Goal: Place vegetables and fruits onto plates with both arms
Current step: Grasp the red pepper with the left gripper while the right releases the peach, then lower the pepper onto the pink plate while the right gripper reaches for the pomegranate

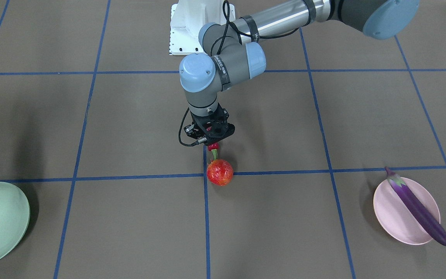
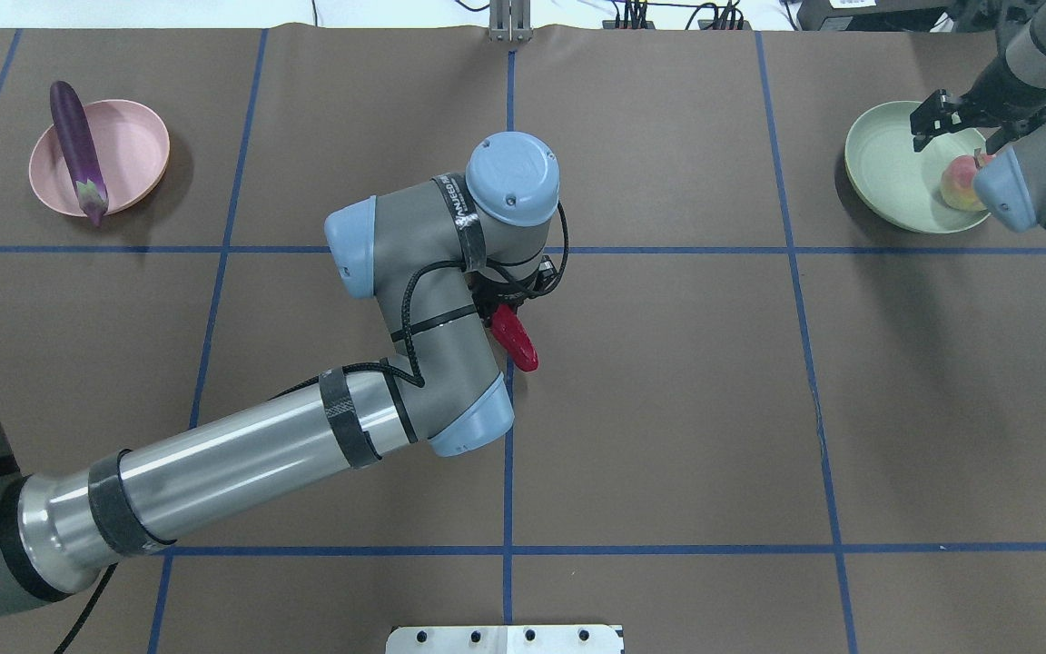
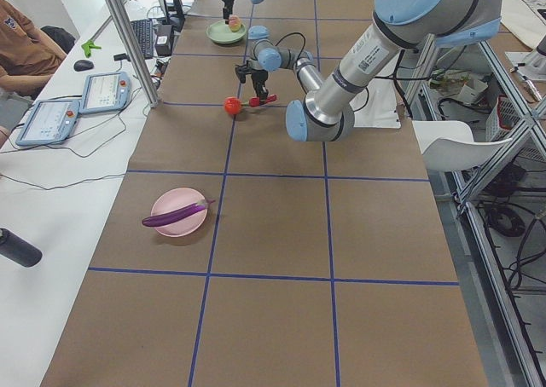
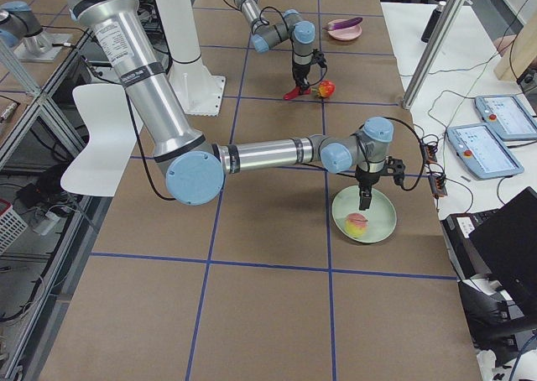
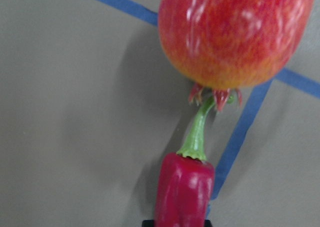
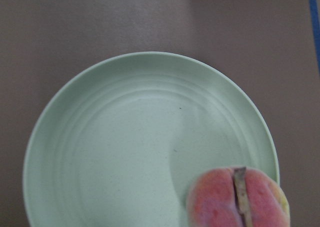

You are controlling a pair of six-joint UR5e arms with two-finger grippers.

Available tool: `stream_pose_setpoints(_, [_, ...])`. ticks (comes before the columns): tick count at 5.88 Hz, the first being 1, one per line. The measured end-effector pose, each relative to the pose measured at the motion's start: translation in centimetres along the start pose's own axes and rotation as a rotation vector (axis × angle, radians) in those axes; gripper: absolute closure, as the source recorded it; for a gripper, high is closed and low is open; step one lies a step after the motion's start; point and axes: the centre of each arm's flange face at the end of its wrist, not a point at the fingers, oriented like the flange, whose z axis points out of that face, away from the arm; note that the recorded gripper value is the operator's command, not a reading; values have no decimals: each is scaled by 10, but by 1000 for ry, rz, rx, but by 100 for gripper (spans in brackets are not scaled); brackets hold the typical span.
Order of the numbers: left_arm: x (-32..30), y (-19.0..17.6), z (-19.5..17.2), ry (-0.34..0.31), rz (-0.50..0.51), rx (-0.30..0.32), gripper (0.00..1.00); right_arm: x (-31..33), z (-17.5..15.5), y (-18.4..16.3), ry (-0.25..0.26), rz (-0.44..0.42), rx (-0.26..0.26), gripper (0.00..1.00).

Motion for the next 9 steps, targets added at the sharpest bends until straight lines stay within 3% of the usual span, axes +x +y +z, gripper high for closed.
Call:
stream_pose_setpoints(2, [-62,-35,-48,-47,49,30,100,-86,-28,23,-106,48,15,0])
stream_pose_setpoints(3, [-97,-91,-58,-74,1,69,100,-141,-38,35,-152,92,11,0])
stream_pose_setpoints(4, [-126,-169,-61,-101,-78,98,100,-197,-42,55,-191,141,-7,0])
stream_pose_setpoints(6, [-200,-344,-38,-55,-246,85,100,-287,-46,106,-233,200,-7,0])
stream_pose_setpoints(7, [-238,-399,-23,-39,-301,86,100,-318,-46,134,-250,222,-2,0])
stream_pose_setpoints(9, [-292,-455,-1,-32,-338,103,96,-368,-49,183,-284,242,-4,0])
